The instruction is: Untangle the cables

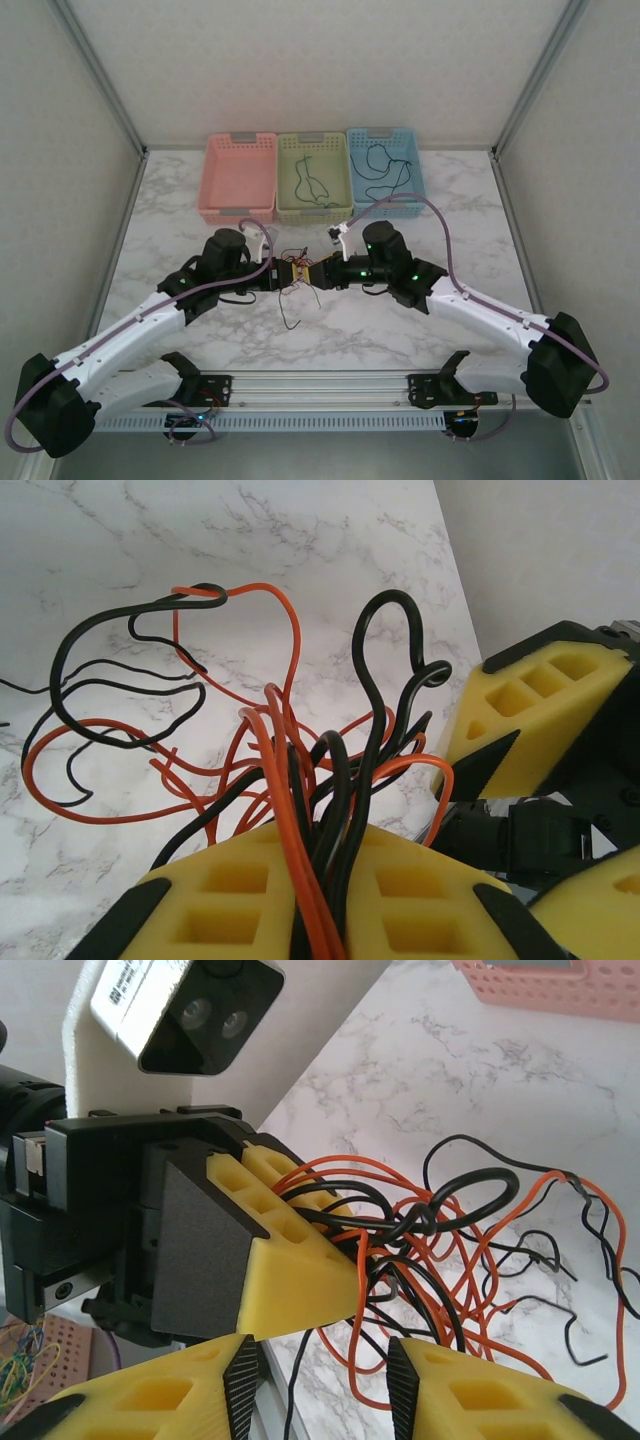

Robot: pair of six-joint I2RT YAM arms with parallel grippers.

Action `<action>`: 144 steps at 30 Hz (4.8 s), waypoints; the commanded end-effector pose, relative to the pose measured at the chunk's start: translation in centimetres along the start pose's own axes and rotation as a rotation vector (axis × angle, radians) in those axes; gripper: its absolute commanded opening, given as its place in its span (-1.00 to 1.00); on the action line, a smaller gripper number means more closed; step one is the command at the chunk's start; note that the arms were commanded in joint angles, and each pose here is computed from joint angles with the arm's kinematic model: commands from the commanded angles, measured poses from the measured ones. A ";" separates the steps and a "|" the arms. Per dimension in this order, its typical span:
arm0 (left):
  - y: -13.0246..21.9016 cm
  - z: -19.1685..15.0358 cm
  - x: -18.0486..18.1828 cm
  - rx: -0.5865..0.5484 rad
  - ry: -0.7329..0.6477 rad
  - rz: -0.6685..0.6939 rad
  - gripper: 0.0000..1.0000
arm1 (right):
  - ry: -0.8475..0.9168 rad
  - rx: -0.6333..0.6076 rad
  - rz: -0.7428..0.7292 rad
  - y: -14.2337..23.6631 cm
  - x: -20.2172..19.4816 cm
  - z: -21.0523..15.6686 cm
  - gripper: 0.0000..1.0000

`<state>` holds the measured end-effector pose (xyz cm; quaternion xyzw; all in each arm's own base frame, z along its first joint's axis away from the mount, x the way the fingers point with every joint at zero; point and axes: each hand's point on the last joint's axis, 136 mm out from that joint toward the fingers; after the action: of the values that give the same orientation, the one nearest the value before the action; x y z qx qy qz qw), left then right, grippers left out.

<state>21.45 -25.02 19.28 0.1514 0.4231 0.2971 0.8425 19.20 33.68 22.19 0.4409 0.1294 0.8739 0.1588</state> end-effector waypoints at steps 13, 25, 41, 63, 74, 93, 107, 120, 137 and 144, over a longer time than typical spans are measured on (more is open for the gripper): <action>0.6 1.0 -1.3 -0.027 -0.013 -0.048 -1.00 | 0.000 0.024 0.012 -1.8 0.6 0.8 -0.29; 0.6 0.4 0.9 -0.025 -0.013 0.060 -1.00 | 0.037 -0.027 -0.026 0.1 1.2 1.5 -1.00; 1.0 -1.7 2.6 -0.010 0.013 0.104 0.64 | 0.041 -0.088 -0.128 1.7 0.1 2.2 -1.00; -0.8 -2.7 1.8 0.015 0.025 0.003 -0.20 | -0.003 -0.138 -0.189 2.1 -0.2 3.9 -1.00; 0.8 -0.9 -1.5 -0.053 -0.021 -0.066 0.46 | -0.020 -0.127 -0.203 1.9 -1.1 3.5 -1.00; -0.1 2.8 -3.1 -0.155 0.040 -0.099 0.34 | -0.022 -0.082 -0.170 1.6 -0.8 2.5 -1.00; -0.8 2.0 -3.6 -0.128 0.038 -0.096 -0.44 | -0.018 -0.068 -0.160 1.8 -0.7 1.9 -1.00; 1.2 1.4 -0.1 -0.098 -0.004 0.155 -1.00 | 0.022 -0.110 -0.269 3.4 -2.2 2.3 -1.00; 19.8 4.3 3.5 -0.344 -0.099 0.681 -1.00 | -0.717 -0.471 -0.942 21.0 -27.0 -1.7 -1.00; 19.1 4.5 3.1 -0.336 -0.104 0.650 -1.00 | -0.721 -0.486 -0.942 21.2 -27.7 -2.0 -1.00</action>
<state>19.35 -9.40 30.17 0.1323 0.2670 0.5859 0.7536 29.05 3.41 7.88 0.5602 0.0654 0.5067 0.6520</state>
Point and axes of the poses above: each hand's point on the last joint's axis, 136 mm out from that joint toward the fingers, its own y axis back along the fingers, its own x axis along the line the jaws close on, z = x × y, and after that the axes turned 9 degrees about -y, right-handed
